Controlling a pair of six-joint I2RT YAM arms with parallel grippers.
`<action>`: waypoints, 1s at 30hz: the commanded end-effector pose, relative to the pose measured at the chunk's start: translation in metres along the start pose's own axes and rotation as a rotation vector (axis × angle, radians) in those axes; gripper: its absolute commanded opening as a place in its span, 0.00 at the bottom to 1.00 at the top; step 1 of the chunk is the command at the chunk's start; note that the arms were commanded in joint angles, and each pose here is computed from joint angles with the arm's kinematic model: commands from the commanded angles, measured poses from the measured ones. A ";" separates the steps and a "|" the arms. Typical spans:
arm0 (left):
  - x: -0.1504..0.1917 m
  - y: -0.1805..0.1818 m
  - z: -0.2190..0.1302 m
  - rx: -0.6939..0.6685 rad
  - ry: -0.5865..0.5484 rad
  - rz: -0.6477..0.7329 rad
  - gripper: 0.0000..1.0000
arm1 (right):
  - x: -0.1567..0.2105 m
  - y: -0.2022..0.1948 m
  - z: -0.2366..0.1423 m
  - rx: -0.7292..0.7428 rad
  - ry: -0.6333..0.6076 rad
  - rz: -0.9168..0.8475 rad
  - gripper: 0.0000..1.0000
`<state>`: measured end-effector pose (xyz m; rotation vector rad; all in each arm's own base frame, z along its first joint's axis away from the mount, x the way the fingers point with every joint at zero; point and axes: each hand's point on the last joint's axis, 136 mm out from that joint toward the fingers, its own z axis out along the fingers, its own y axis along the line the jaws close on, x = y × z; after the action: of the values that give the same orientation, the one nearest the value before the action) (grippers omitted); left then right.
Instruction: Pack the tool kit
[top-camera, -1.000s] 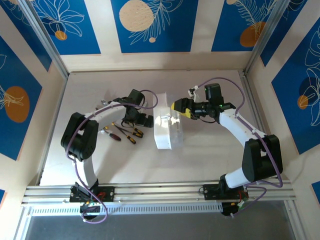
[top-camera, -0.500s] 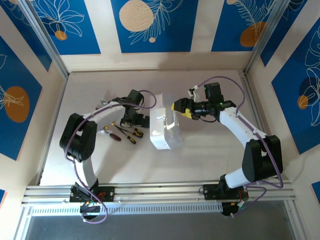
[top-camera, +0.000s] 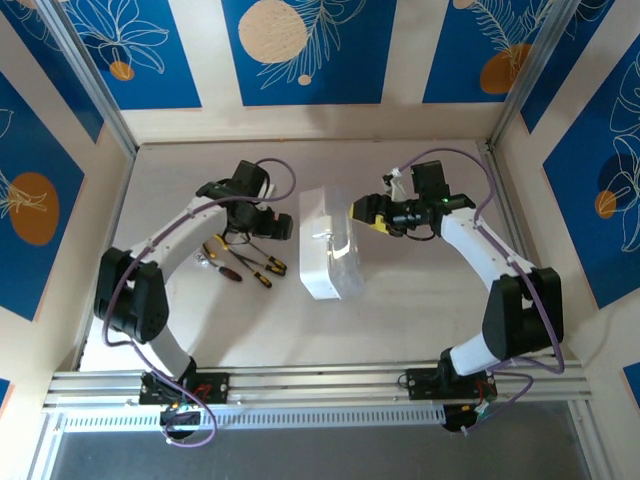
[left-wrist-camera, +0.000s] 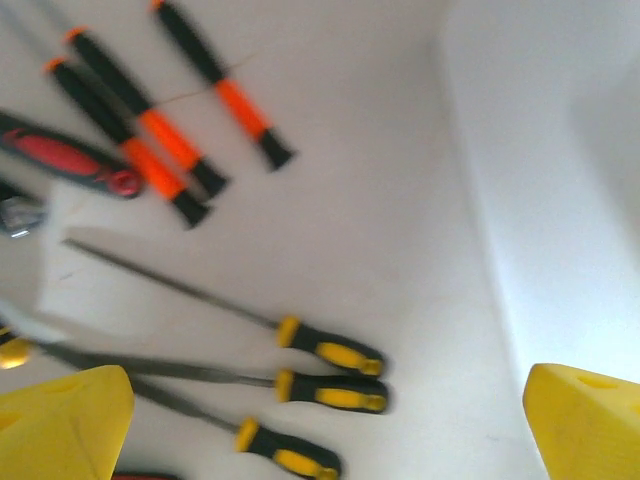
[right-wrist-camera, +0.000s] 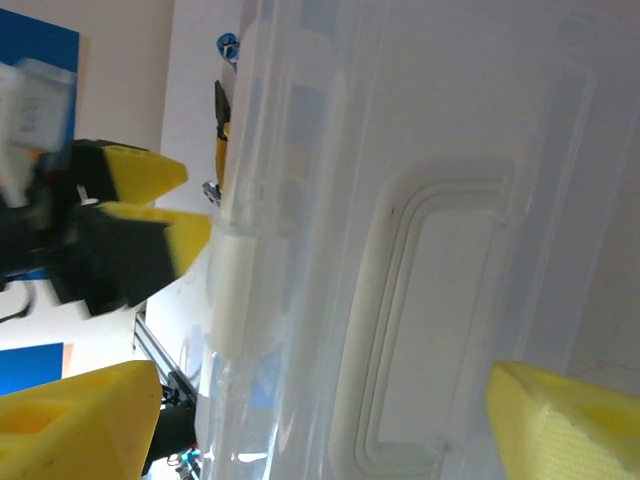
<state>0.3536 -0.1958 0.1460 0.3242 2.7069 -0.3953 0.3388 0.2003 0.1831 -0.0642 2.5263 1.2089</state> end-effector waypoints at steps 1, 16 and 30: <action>-0.031 -0.068 -0.056 0.361 -0.111 -0.022 1.00 | 0.001 -0.005 0.017 0.001 0.031 0.014 0.83; -0.028 -0.133 -0.051 0.711 -0.009 -0.153 1.00 | 0.004 -0.015 0.045 -0.027 0.050 0.050 0.75; -0.012 -0.141 -0.005 0.587 0.079 -0.151 1.00 | 0.009 -0.014 0.051 -0.037 0.059 0.054 0.63</action>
<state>0.3248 -0.3223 0.1998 0.2962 2.5922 -1.2923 0.3555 0.2276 0.1516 -0.0487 2.5324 1.2660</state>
